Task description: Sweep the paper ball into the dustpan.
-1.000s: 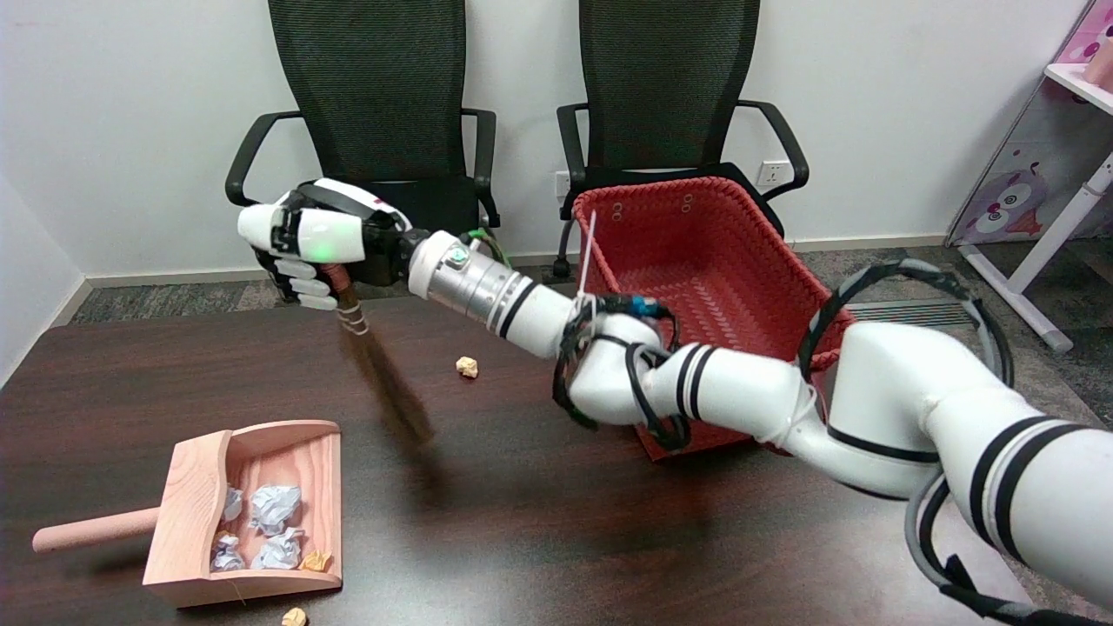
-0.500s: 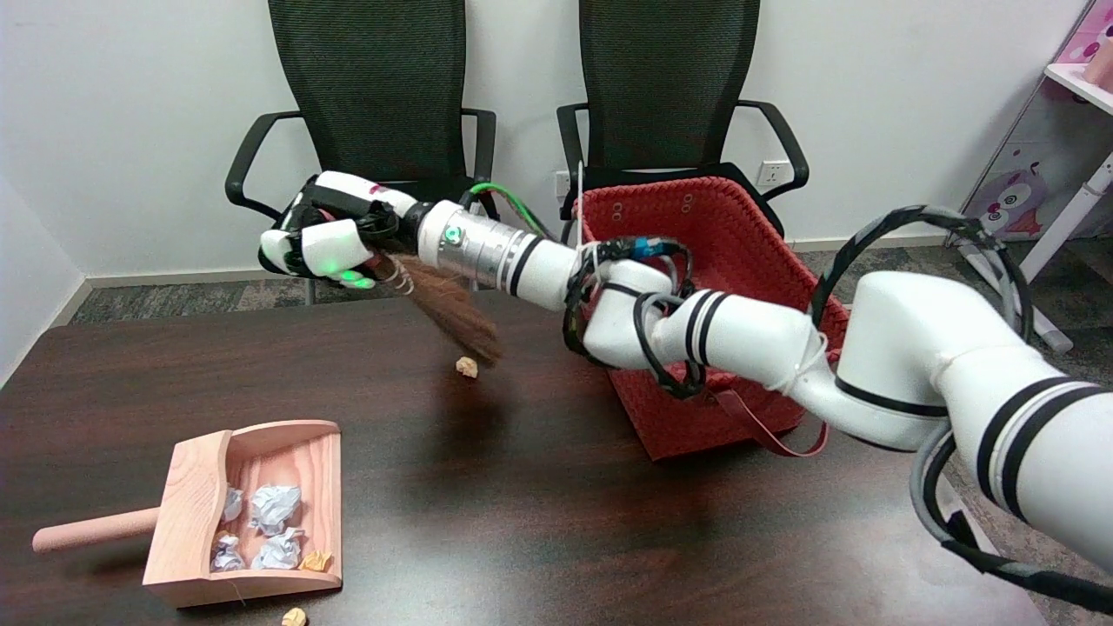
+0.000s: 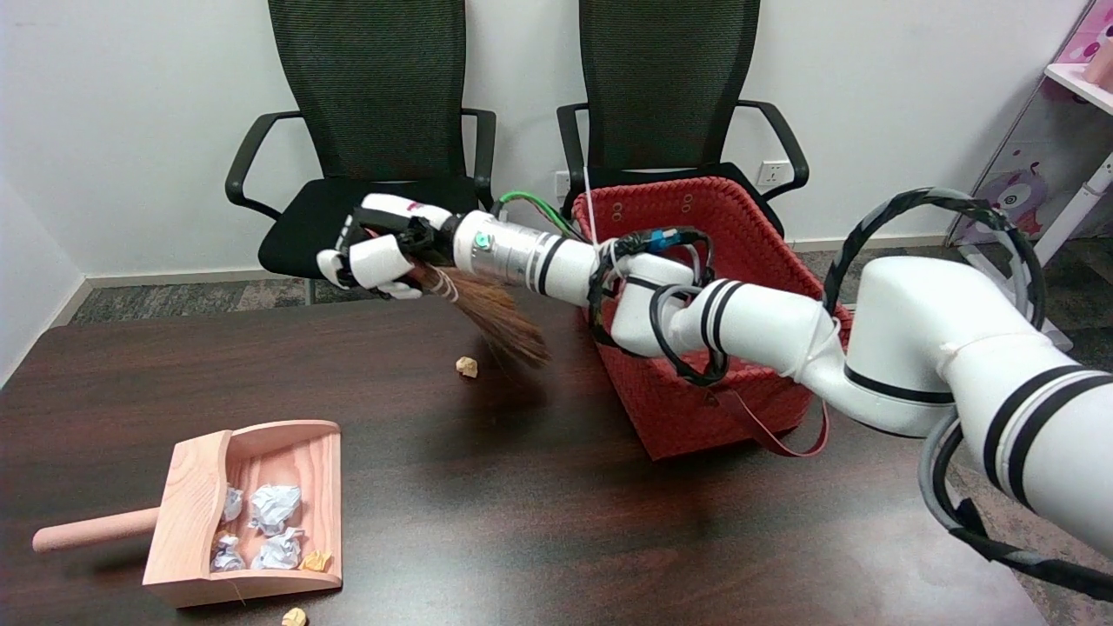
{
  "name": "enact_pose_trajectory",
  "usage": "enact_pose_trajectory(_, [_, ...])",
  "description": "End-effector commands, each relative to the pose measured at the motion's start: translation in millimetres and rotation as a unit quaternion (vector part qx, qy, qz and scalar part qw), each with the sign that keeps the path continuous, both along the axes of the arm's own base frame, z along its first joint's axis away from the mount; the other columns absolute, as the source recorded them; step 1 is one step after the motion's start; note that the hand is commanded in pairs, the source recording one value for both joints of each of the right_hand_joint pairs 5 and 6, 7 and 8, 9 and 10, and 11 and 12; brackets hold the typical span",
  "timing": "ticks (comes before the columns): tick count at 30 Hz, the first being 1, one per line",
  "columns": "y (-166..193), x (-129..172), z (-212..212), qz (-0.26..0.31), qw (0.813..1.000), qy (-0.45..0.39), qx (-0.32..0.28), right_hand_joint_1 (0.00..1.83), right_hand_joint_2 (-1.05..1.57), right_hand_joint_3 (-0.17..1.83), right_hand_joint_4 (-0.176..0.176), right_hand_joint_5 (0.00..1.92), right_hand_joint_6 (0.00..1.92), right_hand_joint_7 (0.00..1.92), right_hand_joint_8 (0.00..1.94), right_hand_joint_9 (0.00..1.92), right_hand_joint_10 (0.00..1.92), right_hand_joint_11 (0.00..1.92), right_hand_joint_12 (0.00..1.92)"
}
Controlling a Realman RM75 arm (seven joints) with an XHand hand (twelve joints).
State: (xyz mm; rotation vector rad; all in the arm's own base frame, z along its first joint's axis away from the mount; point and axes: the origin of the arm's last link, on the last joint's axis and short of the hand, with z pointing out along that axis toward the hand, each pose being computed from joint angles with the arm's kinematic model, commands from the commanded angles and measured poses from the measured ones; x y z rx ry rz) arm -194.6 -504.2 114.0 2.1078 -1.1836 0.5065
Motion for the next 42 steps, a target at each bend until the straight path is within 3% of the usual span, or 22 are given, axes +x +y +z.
enact_pose_trajectory(1, [9, -48, 10, -0.071, 0.997, 0.015, -0.007, 0.89, 1.19, 1.46, -0.007, 1.92, 1.92, 1.92, 1.92, 1.92, 1.92, 1.92, 1.92])
enact_pose_trajectory(7, [19, -42, -10, -0.071, 0.997, -0.009, 0.025, 0.9, 1.19, 1.45, -0.007, 1.92, 1.92, 1.92, 1.92, 1.92, 1.92, 1.92, 1.92])
enact_pose_trajectory(14, [38, -41, -32, -0.122, 0.987, -0.081, 0.066, 0.91, 1.2, 1.43, -0.001, 1.92, 1.92, 1.92, 1.92, 1.92, 1.92, 1.92, 1.92])
enact_pose_trajectory(26, [64, -30, -54, -0.198, 0.951, -0.21, 0.115, 0.91, 1.21, 1.42, -0.001, 1.92, 1.92, 1.92, 1.92, 1.92, 1.92, 1.92, 1.92])
enact_pose_trajectory(30, [72, -27, -55, -0.219, 0.929, -0.276, 0.116, 0.91, 1.2, 1.44, -0.001, 1.92, 1.92, 1.92, 1.92, 1.92, 1.92, 1.92, 1.92])
enact_pose_trajectory(36, [72, -17, -43, -0.204, 0.906, -0.354, 0.113, 0.91, 1.19, 1.48, -0.001, 1.92, 1.92, 1.92, 1.92, 1.92, 1.92, 1.92, 1.92])
enact_pose_trajectory(42, [70, 6, -26, -0.167, 0.904, -0.376, 0.115, 0.89, 1.14, 1.57, -0.013, 1.92, 1.92, 1.92, 1.92, 1.92, 1.92, 1.92, 1.92])
